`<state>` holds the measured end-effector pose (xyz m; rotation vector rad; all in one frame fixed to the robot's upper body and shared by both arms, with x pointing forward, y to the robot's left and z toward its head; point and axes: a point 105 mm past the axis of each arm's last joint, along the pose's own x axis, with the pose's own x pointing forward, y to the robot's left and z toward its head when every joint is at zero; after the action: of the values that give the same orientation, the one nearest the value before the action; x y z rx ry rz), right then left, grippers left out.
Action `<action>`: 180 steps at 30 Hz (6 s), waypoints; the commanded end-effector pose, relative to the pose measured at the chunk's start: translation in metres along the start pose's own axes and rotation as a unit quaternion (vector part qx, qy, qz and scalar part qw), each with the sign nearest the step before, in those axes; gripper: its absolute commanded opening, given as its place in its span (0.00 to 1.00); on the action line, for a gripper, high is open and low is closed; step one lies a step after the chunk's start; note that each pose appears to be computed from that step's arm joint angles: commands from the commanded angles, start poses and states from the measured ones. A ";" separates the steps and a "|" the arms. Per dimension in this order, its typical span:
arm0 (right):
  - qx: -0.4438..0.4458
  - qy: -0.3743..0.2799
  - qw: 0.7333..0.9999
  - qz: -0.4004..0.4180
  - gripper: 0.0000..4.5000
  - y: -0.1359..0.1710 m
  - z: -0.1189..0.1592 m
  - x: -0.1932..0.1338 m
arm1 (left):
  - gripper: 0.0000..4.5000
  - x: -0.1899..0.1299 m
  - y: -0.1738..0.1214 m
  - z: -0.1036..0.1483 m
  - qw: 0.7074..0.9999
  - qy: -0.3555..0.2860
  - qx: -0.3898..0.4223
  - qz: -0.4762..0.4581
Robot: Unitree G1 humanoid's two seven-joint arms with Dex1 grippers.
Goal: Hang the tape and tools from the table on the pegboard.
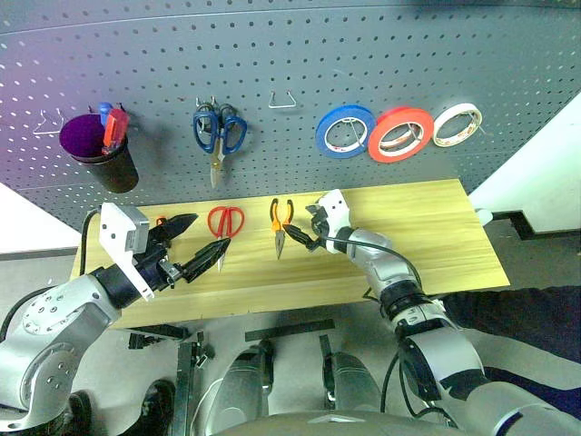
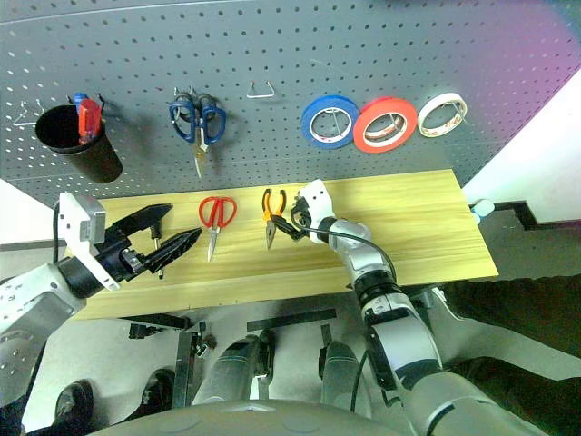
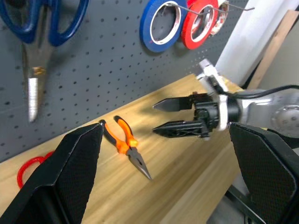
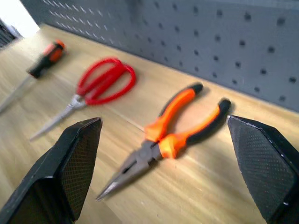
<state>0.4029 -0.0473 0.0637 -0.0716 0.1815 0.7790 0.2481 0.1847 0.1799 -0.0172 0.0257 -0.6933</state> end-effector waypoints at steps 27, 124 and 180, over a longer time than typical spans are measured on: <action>0.161 0.092 0.974 -0.131 0.99 0.014 0.030 0.034 | 1.00 -0.001 -0.008 0.011 1.000 -0.018 0.014 -0.006; 0.140 0.132 0.963 -0.186 0.99 0.050 0.014 0.068 | 1.00 -0.029 -0.004 0.035 0.996 -0.026 0.059 0.066; 0.107 0.105 0.972 -0.180 0.99 0.037 0.024 0.066 | 1.00 -0.024 -0.006 0.031 0.997 -0.028 0.045 0.060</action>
<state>0.4294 0.0140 0.0693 -0.0014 0.4555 0.3523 0.2284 0.1989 0.2071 0.0467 -0.0320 -0.5592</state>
